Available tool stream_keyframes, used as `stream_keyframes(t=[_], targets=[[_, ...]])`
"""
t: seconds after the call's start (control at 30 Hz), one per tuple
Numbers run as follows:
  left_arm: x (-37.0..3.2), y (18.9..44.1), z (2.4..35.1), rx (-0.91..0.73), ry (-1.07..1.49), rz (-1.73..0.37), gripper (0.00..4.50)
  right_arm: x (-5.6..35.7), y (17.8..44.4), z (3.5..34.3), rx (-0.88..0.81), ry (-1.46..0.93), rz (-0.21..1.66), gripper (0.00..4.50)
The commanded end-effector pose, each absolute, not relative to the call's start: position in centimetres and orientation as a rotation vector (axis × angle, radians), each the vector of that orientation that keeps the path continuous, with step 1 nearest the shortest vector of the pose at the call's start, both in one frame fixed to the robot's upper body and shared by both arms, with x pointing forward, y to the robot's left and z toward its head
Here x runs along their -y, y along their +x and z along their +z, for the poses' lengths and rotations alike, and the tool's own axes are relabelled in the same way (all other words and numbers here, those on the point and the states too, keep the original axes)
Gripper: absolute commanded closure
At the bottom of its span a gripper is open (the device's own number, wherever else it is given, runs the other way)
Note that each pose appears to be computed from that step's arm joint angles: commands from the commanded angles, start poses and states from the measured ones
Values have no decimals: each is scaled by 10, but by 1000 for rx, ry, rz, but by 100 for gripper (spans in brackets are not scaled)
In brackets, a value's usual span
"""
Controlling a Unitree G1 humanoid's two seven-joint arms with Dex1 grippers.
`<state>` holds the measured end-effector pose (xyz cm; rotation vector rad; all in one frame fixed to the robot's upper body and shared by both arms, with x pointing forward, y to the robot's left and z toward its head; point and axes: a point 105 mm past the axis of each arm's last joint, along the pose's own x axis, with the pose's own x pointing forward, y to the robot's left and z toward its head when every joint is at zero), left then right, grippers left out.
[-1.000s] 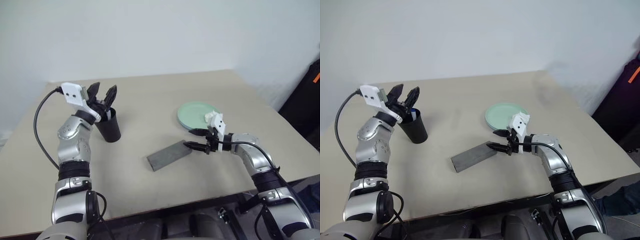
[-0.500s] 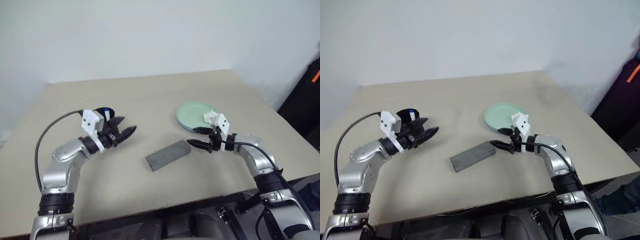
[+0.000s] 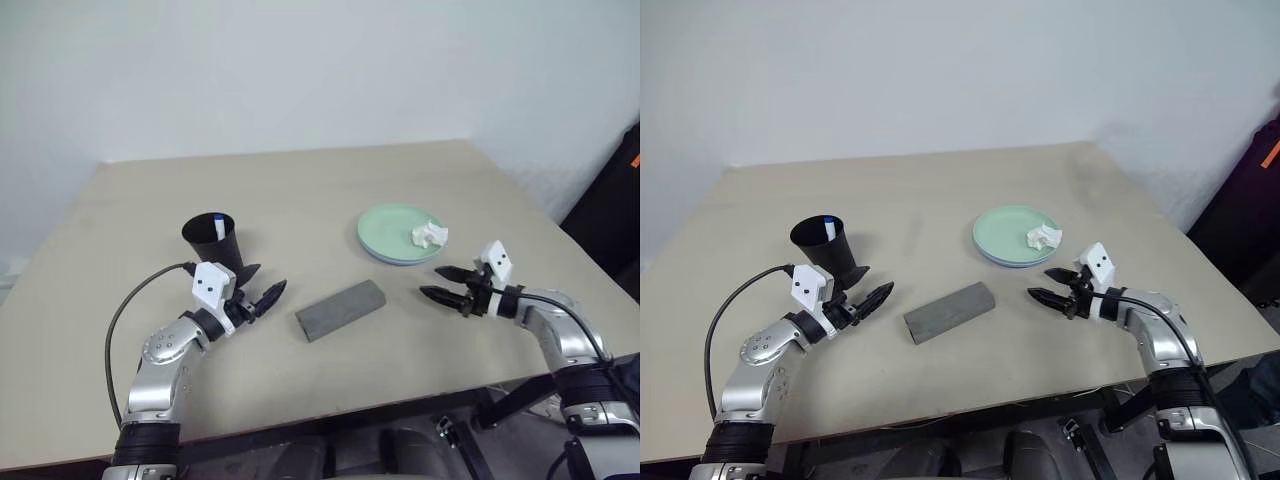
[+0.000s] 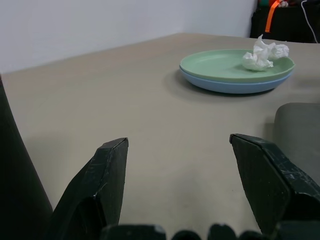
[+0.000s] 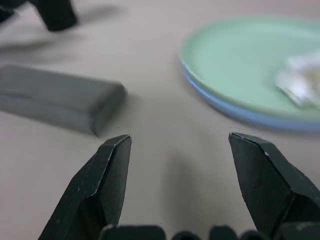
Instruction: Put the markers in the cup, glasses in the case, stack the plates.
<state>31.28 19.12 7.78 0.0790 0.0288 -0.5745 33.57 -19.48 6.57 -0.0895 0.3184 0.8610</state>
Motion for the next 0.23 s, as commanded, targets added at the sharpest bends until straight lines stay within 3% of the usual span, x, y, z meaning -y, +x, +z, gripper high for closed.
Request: stream_keyframes(t=[0.03, 0.23], targets=[[-190, 319, 88, 31, 90, -534, 107, 202, 343, 83, -253, -104, 843, 111], [-186, 314, 85, 27, 62, -522, 107, 198, 340, 85, -248, -103, 848, 111]])
